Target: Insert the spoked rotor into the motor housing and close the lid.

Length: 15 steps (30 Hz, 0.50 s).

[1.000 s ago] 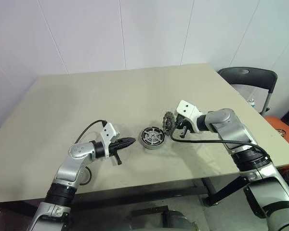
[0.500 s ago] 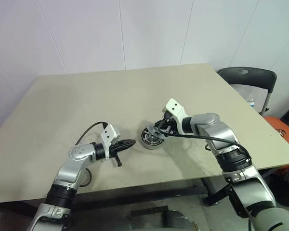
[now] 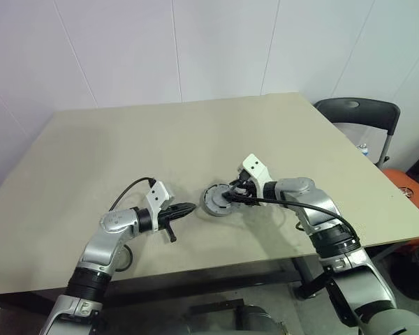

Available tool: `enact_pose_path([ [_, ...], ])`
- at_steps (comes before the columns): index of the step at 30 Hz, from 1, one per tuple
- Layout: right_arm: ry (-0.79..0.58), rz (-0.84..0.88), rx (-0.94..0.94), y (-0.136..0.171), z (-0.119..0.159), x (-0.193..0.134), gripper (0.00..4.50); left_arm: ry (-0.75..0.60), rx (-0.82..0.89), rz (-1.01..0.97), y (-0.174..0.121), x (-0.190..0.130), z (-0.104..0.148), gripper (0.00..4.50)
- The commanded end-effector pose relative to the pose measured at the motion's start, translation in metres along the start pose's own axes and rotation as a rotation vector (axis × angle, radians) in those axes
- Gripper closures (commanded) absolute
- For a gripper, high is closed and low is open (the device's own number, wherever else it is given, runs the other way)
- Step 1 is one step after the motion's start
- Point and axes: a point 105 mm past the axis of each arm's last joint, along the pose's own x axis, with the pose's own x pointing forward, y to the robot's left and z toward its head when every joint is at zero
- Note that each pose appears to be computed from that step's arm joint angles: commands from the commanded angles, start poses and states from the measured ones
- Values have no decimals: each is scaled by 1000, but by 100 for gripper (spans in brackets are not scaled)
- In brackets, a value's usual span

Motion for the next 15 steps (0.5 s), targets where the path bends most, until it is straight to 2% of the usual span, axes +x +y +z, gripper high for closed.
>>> enact_pose_path([
  [1, -40, 65, -2, 14, 9, 2, 30, -17, 38, 1, 3, 2, 9, 450],
  [2, -37, 66, -4, 15, 8, 4, 3, -16, 38, 1, 3, 2, 9, 450],
  [11, -28, 14, -65, 14, 7, 12, 3, -9, 44, 5, 3, 1, 9, 450],
  [14, -34, -2, -78, 11, 10, 11, 59, -9, 48, 7, 4, 1, 9, 450],
  [15, -34, -2, -81, 11, 10, 10, 91, -9, 49, 8, 4, 2, 10, 450],
])
